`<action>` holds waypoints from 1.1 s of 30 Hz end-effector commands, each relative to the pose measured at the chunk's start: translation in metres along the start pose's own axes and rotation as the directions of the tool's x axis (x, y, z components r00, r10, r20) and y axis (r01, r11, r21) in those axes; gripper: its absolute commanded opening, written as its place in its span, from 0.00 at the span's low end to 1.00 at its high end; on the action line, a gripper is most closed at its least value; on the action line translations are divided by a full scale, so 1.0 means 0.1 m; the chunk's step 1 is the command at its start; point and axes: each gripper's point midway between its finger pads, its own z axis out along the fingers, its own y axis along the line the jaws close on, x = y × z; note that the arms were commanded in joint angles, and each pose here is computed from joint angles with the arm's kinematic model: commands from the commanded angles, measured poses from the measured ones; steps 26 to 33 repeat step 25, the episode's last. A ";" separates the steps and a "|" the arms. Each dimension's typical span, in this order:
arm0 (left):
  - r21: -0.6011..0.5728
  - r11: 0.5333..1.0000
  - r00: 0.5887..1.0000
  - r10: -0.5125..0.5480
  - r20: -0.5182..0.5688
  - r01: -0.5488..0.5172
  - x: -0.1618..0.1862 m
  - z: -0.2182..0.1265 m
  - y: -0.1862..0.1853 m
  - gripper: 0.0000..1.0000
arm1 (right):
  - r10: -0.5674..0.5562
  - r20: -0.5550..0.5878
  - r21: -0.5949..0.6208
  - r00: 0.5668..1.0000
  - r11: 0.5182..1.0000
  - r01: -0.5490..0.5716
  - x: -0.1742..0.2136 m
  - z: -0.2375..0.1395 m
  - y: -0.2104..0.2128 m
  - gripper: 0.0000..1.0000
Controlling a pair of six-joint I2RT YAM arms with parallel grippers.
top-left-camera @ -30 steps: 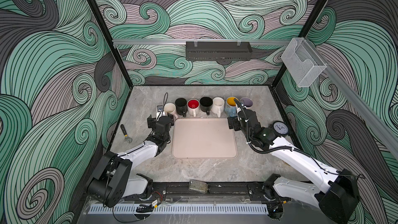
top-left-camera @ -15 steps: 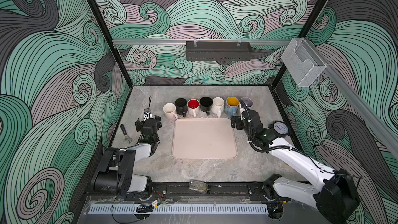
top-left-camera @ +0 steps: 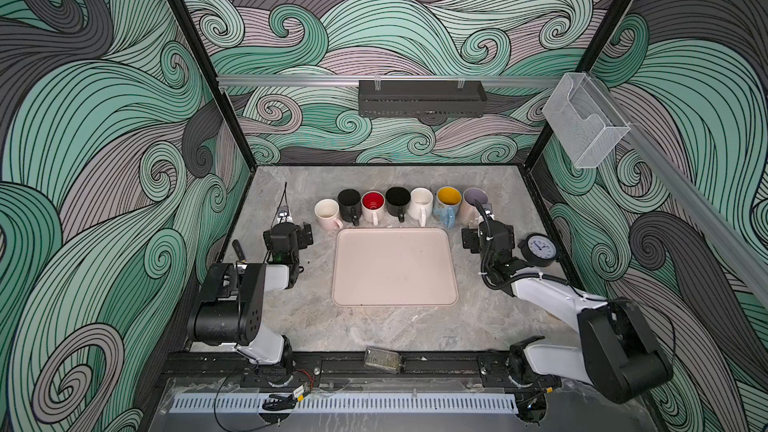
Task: Turn the mug right side up
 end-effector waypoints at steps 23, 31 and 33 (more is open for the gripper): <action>0.022 1.000 1.000 -0.017 -0.009 0.017 -0.04 0.00 -0.02 0.98 | 0.227 0.105 -0.102 0.968 0.971 -0.217 0.09 0.43 -0.31 0.99; 0.022 1.000 1.000 -0.017 -0.008 0.018 -0.04 0.00 -0.02 0.99 | 0.226 0.124 -0.098 0.966 0.972 -0.215 0.07 0.40 -0.32 1.00; 0.022 1.000 1.000 -0.017 -0.008 0.018 -0.04 0.00 -0.02 0.99 | 0.226 0.124 -0.098 0.966 0.972 -0.215 0.07 0.40 -0.32 1.00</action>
